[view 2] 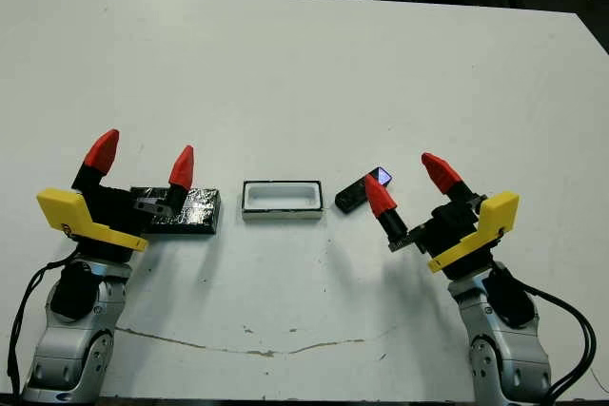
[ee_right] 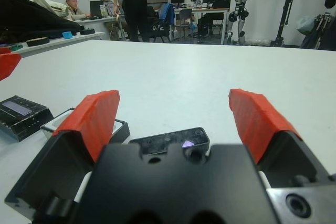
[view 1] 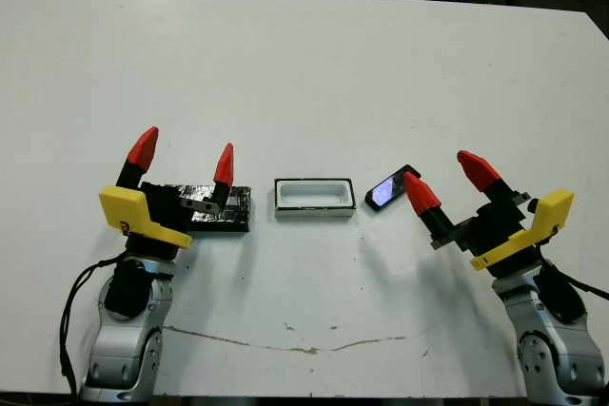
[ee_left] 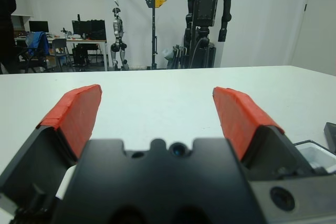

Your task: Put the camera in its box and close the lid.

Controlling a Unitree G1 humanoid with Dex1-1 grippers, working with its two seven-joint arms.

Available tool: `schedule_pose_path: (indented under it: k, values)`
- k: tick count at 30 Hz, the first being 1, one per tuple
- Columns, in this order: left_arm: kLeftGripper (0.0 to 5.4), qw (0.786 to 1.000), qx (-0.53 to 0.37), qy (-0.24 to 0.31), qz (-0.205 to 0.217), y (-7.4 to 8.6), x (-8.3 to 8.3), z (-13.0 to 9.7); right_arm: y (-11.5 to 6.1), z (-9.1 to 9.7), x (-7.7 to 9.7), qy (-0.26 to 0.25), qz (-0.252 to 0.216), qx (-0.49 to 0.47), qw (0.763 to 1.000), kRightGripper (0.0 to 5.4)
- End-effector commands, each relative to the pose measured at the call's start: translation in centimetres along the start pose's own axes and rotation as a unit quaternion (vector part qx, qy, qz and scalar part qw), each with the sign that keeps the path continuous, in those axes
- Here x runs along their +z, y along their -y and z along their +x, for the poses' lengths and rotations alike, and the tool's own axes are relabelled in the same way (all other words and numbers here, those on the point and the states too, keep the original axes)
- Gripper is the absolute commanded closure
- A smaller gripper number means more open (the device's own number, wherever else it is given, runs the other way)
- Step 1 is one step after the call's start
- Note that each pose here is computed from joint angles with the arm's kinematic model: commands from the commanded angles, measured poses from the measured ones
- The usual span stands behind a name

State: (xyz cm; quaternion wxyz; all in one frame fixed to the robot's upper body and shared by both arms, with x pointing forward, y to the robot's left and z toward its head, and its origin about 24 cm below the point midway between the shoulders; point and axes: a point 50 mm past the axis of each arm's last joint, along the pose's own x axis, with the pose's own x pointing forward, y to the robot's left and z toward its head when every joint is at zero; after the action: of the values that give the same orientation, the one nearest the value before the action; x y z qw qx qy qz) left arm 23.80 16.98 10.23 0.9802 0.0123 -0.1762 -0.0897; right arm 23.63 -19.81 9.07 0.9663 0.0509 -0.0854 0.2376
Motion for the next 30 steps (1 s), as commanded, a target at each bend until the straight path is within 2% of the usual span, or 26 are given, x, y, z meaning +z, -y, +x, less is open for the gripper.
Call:
schedule_pose_path:
  k: [1,8,12,16,20,24,30]
  values:
    - [0.01,1.000,0.002,-0.013,-0.002,-0.1,-0.4,-0.4,0.2,-0.1,-0.1,-0.004,-0.003,0.002,1.000,0.02]
    - [0.01,1.000,0.008,-0.011,-0.003,-0.1,-0.3,-0.4,-0.1,-0.1,-0.1,-0.006,-0.002,0.002,1.000,0.02]
    - [0.01,1.000,0.005,-0.010,-0.007,-0.1,-0.4,-0.4,0.5,0.0,0.3,-0.012,-0.009,0.008,1.000,0.02]
    - [0.01,1.000,0.008,-0.012,0.000,-0.1,-0.4,-0.4,2.8,1.1,2.9,-0.023,-0.063,0.037,0.997,0.02]
    - [0.01,1.000,0.012,-0.010,-0.006,0.0,-0.5,-0.5,5.2,2.6,6.2,-0.033,-0.152,0.062,0.986,0.02]
    - [0.01,1.000,0.012,-0.011,-0.005,0.0,-0.5,-0.5,6.2,3.8,8.2,-0.044,-0.196,0.099,0.975,0.02]
    - [0.01,1.000,0.014,-0.012,-0.004,0.1,-0.5,-0.5,7.7,6.2,10.3,-0.113,-0.246,0.191,0.944,0.02]
